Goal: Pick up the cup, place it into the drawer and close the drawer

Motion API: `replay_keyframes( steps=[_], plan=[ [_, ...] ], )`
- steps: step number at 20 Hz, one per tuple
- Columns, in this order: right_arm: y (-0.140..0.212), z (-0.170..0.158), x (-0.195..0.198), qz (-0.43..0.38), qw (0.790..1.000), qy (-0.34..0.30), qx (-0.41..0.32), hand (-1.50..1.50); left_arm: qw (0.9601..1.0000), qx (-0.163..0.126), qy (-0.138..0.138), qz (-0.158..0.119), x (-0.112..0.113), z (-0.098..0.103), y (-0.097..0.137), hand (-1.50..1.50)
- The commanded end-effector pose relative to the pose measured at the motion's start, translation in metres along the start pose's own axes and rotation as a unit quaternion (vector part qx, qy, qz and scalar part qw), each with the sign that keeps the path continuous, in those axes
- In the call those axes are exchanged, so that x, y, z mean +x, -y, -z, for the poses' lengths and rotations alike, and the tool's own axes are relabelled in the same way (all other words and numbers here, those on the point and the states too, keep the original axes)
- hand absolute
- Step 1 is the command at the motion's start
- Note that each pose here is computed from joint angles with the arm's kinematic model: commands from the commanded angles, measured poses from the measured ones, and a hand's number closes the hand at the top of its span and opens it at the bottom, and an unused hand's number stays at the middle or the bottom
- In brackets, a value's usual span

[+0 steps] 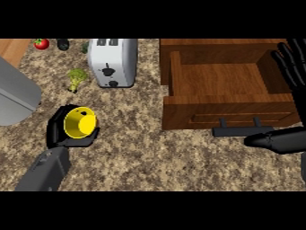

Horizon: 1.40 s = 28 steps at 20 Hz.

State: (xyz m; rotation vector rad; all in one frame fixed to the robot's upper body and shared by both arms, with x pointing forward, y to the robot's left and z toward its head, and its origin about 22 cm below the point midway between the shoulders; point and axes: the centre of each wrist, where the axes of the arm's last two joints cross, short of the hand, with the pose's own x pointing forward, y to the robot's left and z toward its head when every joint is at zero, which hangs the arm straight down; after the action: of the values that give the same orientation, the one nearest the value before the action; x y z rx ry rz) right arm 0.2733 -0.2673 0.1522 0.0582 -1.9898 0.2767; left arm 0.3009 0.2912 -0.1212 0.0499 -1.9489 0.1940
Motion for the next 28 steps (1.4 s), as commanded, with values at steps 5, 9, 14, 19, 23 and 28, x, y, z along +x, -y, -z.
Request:
replay_keyframes(
  steps=[5, 9, 14, 19, 23, 28],
  plan=[
    [0.01, -0.006, -0.009, -0.008, 1.0, -0.016, -0.012, -1.5, 0.9891, -0.106, 0.082, -0.062, 0.032, 0.076, 0.063, 1.5],
    [0.01, -0.002, 0.011, -0.018, 1.0, -0.008, -0.014, -1.5, 0.9838, -0.131, 0.104, -0.064, 0.057, 0.111, 0.105, 1.5],
    [0.001, -0.012, -0.001, -0.012, 1.0, -0.005, -0.008, -1.5, 0.9782, -0.174, 0.096, -0.061, 0.107, 0.147, 0.176, 1.5],
    [0.003, 0.003, -0.017, -0.011, 1.0, -0.015, -0.025, -1.5, 0.9753, -0.189, 0.101, -0.053, 0.16, 0.169, 0.22, 1.5],
    [0.013, -0.01, -0.009, -0.017, 1.0, -0.006, -0.019, -1.5, 0.977, -0.19, 0.093, -0.024, 0.194, 0.187, 0.26, 1.5],
    [0.012, 0.009, -0.011, -0.019, 1.0, 0.0, -0.012, -1.5, 0.9817, -0.183, 0.054, 0.008, 0.213, 0.199, 0.291, 1.5]
  ],
)
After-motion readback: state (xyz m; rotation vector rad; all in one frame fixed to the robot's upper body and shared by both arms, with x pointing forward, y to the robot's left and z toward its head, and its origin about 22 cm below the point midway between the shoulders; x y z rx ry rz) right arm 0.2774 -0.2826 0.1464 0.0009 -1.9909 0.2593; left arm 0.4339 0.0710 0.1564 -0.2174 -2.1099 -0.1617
